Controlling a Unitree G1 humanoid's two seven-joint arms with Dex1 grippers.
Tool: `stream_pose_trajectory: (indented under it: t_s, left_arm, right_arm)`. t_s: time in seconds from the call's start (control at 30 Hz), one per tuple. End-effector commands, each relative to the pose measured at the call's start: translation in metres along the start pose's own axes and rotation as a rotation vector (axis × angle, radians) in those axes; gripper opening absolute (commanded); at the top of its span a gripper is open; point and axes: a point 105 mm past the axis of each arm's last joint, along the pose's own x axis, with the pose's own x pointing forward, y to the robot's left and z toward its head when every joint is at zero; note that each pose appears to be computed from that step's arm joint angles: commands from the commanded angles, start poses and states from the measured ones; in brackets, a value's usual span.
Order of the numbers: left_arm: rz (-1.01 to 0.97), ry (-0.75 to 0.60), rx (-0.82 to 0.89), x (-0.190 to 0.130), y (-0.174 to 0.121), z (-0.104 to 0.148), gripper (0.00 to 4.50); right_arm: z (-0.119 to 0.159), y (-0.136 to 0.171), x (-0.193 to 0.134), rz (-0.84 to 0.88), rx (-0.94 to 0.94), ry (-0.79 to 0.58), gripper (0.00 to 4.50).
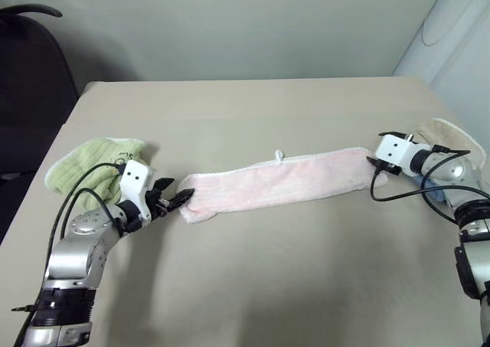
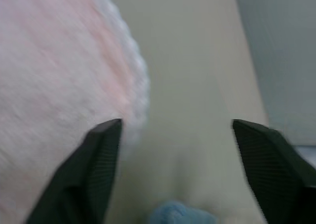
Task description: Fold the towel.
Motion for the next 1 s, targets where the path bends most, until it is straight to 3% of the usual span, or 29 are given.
stream_pose_trajectory:
  t_s: [0.03, 0.17, 0.27, 0.4, 0.73, 1.0]
  left_arm:
    - [0.099, -0.147, -0.002, -0.008, 0.015, 0.029, 4.08]
    - [0.232, -0.245, -0.019, -0.017, 0.032, 0.046, 4.08]
    - [0.245, -0.308, 0.004, -0.018, 0.026, 0.062, 4.08]
    - [0.132, -0.283, 0.113, 0.000, -0.005, 0.064, 4.08]
    - [-0.223, -0.257, 0.131, 0.021, -0.068, 0.063, 4.08]
    - [-0.181, 0.011, 0.308, 0.020, -0.045, 0.006, 4.08]
  right_arm:
    - [-0.011, -0.023, -0.020, -0.124, 0.025, 0.001, 4.43]
    - [-0.026, -0.035, -0.039, -0.267, 0.367, -0.036, 4.43]
    - [-0.027, -0.029, -0.050, -0.300, 0.608, -0.100, 4.43]
    - [-0.019, -0.017, -0.052, -0.279, 0.612, -0.101, 4.43]
    - [0.002, -0.001, -0.042, -0.126, 0.435, -0.116, 4.43]
    - [0.000, -0.025, -0.063, -0.164, 0.682, -0.211, 4.43]
